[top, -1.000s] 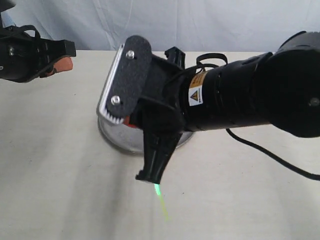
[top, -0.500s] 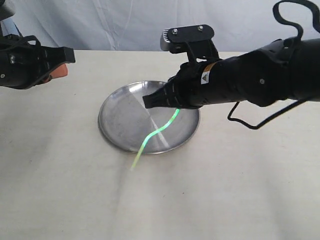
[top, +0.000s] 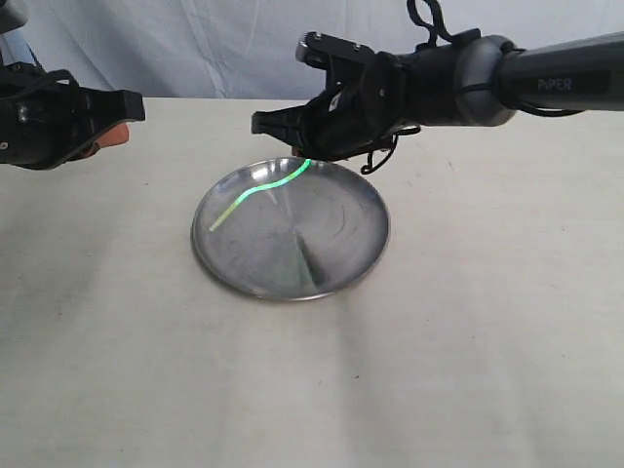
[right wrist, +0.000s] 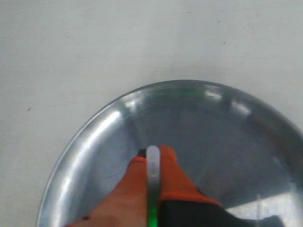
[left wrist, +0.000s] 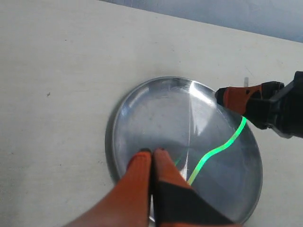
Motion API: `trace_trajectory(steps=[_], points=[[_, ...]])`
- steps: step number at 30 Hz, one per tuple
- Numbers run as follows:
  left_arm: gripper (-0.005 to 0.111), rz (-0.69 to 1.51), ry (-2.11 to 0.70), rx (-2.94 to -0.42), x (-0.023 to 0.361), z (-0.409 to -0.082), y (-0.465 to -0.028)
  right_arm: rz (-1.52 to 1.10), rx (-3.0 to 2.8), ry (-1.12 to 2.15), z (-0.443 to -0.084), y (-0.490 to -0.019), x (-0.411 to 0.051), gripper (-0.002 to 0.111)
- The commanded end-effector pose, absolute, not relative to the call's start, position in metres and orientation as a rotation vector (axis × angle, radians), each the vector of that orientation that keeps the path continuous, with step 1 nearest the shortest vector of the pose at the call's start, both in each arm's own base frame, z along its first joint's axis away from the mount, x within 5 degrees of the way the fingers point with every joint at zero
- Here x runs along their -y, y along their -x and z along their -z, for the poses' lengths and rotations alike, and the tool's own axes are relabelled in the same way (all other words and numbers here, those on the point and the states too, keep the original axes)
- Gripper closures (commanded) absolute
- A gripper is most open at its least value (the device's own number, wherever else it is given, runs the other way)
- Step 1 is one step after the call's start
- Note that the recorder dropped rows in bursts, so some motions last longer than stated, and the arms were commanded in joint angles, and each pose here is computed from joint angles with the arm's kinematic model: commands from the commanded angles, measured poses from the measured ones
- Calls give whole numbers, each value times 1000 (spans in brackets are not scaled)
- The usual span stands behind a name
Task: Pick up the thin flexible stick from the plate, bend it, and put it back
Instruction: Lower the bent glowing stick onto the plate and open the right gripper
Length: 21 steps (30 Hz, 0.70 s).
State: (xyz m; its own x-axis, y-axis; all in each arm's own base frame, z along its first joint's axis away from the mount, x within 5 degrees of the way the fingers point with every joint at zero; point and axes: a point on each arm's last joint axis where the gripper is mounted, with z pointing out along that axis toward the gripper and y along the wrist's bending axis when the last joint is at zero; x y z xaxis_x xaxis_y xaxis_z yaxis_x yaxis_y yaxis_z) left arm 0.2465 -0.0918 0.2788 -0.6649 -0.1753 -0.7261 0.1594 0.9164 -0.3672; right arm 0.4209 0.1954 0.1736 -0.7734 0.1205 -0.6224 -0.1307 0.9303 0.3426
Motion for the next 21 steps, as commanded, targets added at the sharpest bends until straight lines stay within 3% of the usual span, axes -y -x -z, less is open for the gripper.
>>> trace_trajectory(steps=[1, 4, 9, 11, 18, 21], points=[[107, 506, 12, -2220, 91, -279, -247, -465, -2429, -55, -172, -431, -175, 109], [107, 506, 13, -2216, 91, -279, -247, -453, -2426, -37, -172, -431, -175, 104], [107, 506, 13, -2216, 91, -279, -247, -453, -2432, -36, -171, -430, -175, 64], [107, 506, 13, -2216, 91, -279, -247, -453, -2432, -36, -171, -430, -175, 56], [107, 506, 13, -2216, 91, -279, -247, -427, -2417, 6, -183, -429, -172, 54], [107, 506, 13, -2216, 91, -279, -247, -369, -2405, 90, -199, -425, -168, 61]])
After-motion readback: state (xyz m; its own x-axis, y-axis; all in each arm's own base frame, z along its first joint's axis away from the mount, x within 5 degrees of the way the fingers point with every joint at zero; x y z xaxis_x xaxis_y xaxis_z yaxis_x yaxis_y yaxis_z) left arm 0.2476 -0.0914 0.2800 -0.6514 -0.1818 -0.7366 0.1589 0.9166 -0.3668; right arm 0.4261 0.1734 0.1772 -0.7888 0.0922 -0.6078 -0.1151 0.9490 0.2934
